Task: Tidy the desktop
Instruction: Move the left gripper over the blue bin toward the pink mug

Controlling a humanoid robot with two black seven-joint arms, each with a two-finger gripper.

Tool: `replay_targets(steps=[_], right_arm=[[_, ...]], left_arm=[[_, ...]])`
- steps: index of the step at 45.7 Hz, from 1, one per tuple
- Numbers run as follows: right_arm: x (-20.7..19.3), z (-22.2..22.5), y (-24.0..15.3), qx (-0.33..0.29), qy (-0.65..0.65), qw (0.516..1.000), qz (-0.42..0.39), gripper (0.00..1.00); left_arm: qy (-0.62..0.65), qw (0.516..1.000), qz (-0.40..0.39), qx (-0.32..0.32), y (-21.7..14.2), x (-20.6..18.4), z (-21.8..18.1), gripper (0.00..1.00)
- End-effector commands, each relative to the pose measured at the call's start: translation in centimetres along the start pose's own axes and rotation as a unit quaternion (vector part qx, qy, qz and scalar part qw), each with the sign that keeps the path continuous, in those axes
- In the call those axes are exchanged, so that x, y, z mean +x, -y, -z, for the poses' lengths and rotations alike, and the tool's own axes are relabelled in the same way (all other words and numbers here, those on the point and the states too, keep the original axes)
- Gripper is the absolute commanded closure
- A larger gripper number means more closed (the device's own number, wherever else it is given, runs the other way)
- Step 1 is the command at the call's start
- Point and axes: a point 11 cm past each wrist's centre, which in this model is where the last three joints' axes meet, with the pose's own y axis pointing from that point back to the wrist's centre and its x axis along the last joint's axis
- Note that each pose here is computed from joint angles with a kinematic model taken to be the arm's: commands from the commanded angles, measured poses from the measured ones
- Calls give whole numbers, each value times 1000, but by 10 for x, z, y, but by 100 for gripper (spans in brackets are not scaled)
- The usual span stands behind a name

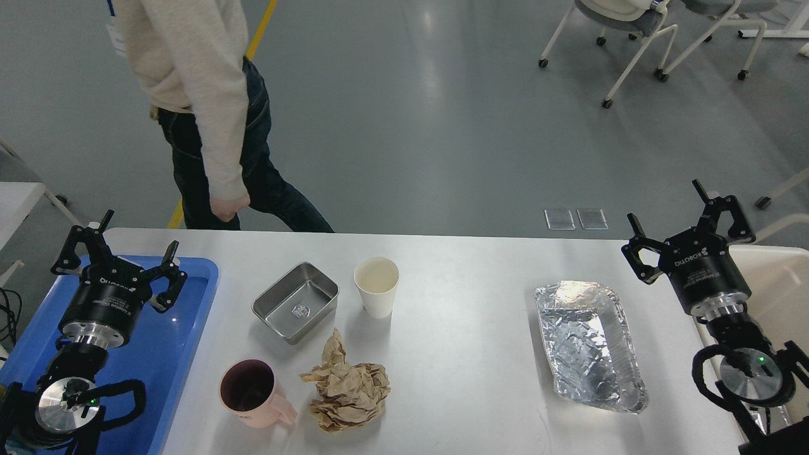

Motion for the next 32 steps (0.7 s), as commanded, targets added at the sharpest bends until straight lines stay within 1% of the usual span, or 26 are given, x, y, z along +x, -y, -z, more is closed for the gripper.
replay_targets(steps=[1, 10, 18, 27, 32], right_arm=[[0, 0, 0, 0, -1, 1000, 0, 0], [-1, -3, -1, -3, 2, 1000, 2, 0], [-10, -10, -1, -12, 4, 1000, 25, 0], [-9, -11, -2, -14, 4, 1000, 26, 0], [-10, -11, -4, -16, 3, 999, 31, 0]], left_arm=[[2, 1000, 1, 2, 0, 0, 0, 3], [0, 1000, -3, -6, 1, 0, -3, 3], [-5, 1000, -10, -8, 3, 0, -1, 3], [37, 999, 7, -11, 0, 2, -16, 3], [43, 999, 15, -20, 3, -4, -20, 3]])
